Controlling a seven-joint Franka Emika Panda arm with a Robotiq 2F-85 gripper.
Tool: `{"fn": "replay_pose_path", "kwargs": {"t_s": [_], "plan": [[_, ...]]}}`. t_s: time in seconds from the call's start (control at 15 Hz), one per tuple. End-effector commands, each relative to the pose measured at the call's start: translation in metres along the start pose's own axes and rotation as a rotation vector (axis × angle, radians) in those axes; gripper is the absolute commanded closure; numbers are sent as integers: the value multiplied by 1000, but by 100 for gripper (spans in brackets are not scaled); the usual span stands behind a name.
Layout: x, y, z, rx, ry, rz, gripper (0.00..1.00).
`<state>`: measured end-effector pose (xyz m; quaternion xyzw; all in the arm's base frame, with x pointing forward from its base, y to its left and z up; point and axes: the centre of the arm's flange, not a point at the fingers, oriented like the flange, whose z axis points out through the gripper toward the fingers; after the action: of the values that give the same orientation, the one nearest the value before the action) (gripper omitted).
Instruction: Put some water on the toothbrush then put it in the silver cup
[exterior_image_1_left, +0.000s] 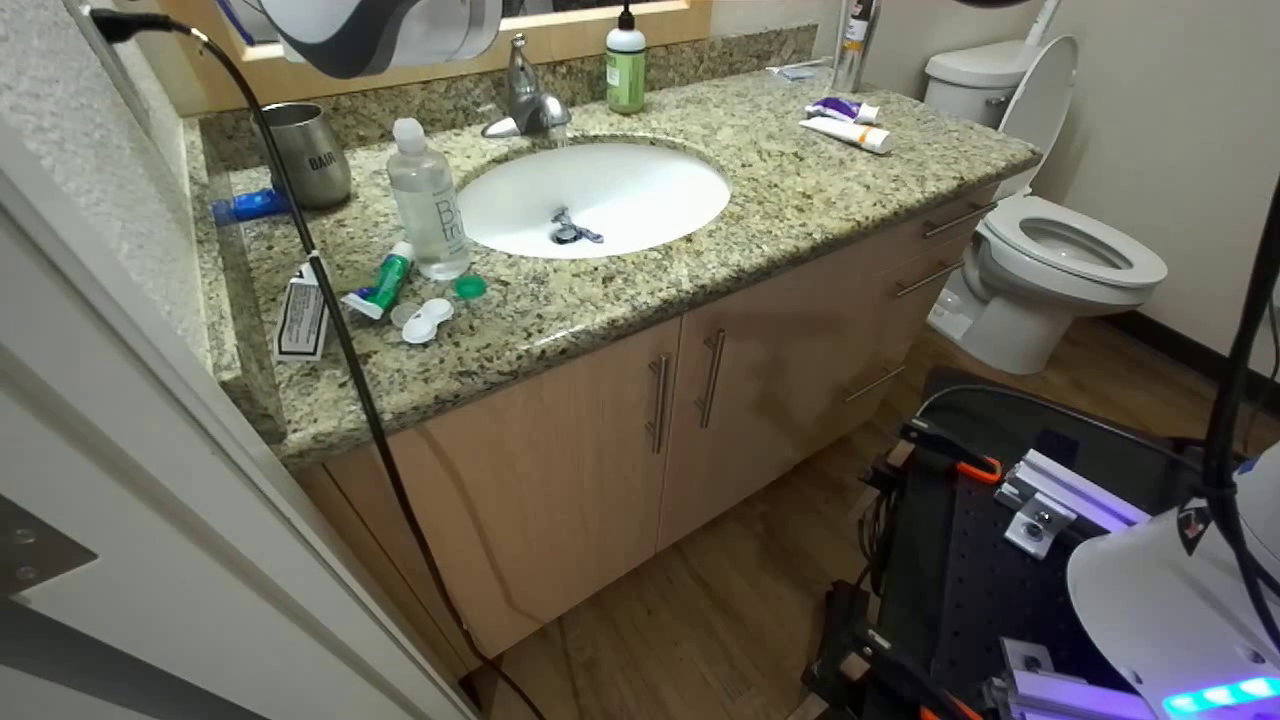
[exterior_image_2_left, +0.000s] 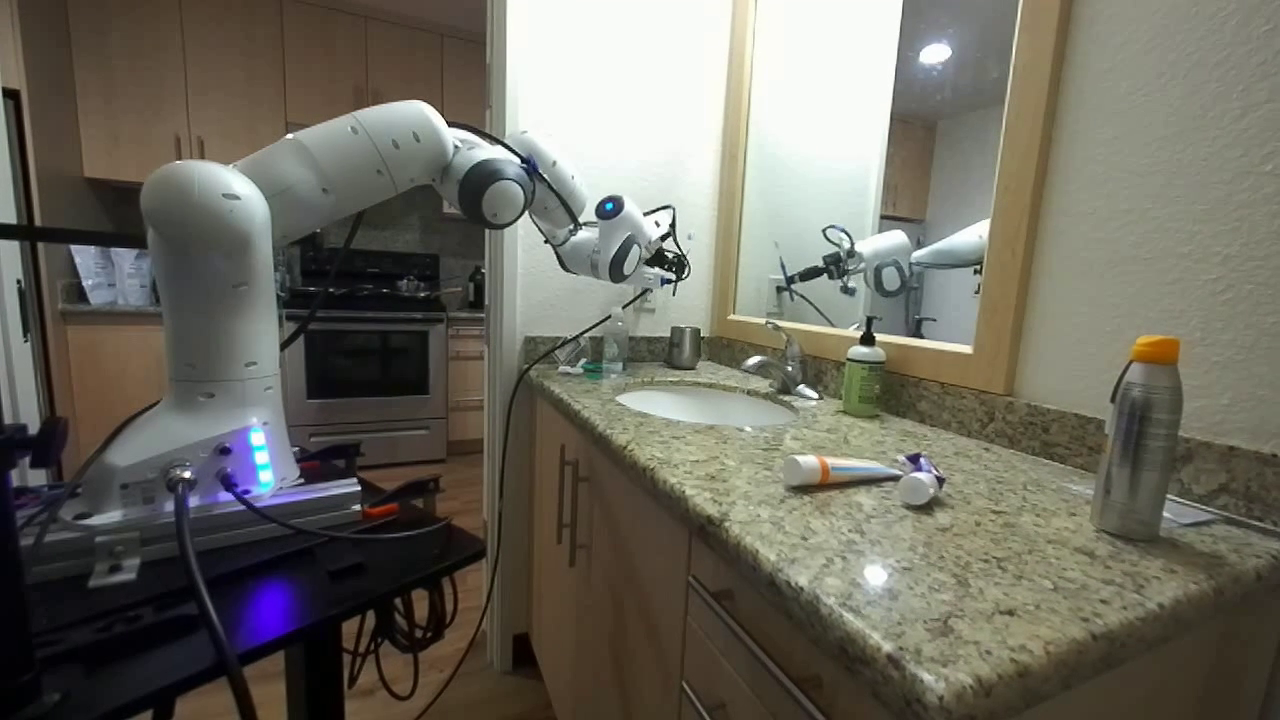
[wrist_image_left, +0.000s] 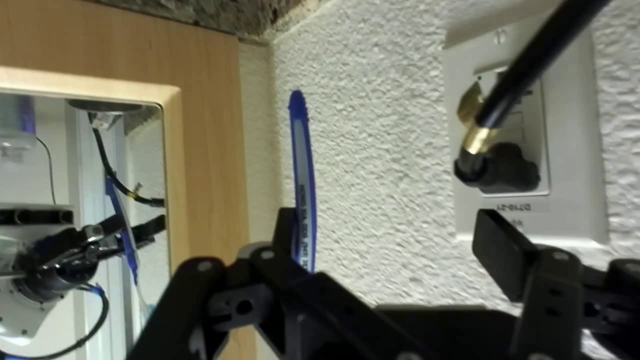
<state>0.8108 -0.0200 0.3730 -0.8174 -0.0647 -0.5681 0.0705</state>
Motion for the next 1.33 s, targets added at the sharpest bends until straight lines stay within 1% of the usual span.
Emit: {"fn": "replay_pose_path", "kwargs": {"t_s": [0.0, 0.07, 0.13, 0.27, 0.93, 1.0, 1.07, 1.27], "plan": [[-2, 8, -17, 42, 85, -177, 0], [4, -7, -5, 25, 49, -97, 2], [5, -6, -7, 29, 65, -128, 1], [6, 0, -11, 25, 74, -151, 0], [5, -1, -11, 29, 76, -156, 0], [14, -6, -19, 19, 79, -139, 0], [19, -13, -26, 27, 80, -119, 0], [42, -29, -54, 27, 121, -78, 0]]}}
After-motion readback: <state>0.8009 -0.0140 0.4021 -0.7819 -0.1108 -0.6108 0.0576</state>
